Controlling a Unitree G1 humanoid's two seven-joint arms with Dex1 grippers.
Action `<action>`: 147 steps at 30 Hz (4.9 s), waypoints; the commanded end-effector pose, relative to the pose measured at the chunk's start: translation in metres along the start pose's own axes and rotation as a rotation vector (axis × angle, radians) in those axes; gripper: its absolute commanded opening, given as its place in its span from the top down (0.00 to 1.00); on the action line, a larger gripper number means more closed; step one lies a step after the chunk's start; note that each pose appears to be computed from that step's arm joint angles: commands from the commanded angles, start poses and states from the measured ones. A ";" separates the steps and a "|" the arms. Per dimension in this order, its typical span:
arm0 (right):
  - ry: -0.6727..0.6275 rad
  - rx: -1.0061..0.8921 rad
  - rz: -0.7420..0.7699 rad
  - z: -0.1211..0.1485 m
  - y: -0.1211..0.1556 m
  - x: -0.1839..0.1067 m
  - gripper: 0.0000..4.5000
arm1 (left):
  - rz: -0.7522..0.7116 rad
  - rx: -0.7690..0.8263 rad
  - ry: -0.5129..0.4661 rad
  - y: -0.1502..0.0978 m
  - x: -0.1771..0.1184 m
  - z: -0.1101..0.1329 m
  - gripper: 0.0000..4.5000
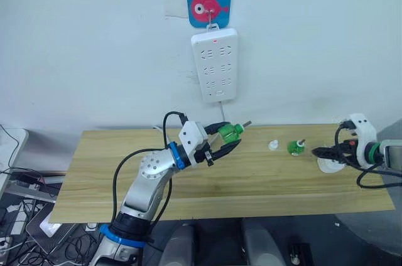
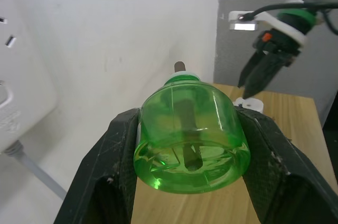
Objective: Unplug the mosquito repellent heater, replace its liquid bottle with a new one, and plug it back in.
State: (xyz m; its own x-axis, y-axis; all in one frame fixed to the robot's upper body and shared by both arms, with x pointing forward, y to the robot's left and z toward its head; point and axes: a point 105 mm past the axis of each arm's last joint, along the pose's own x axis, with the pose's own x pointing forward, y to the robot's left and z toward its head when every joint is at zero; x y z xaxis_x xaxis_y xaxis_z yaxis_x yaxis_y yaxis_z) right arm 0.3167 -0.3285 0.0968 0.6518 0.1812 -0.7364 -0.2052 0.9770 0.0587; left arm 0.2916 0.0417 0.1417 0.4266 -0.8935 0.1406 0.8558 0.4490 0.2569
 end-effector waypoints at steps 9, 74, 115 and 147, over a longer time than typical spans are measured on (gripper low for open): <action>0.121 0.074 -0.111 -0.014 -0.029 0.014 0.00 | 0.001 0.021 -0.036 -0.010 -0.001 0.010 0.50; 0.084 0.328 1.192 0.048 0.150 -0.097 0.34 | -0.281 0.056 -0.141 -0.046 0.015 0.034 0.50; 0.054 0.324 1.173 0.057 0.165 -0.094 0.34 | -0.268 0.063 -0.203 -0.038 0.036 0.048 0.50; 0.100 0.197 1.270 0.046 0.201 -0.111 0.01 | -0.295 0.073 -0.174 -0.041 0.037 0.039 0.50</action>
State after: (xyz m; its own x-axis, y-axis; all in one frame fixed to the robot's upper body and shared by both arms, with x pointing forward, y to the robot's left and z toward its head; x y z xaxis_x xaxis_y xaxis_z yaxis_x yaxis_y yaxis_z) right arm 0.2483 -0.1500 0.2060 0.0828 0.9764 -0.1993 -0.4897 0.2140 0.8452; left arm 0.2624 -0.0084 0.1711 0.1071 -0.9733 0.2031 0.9158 0.1761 0.3609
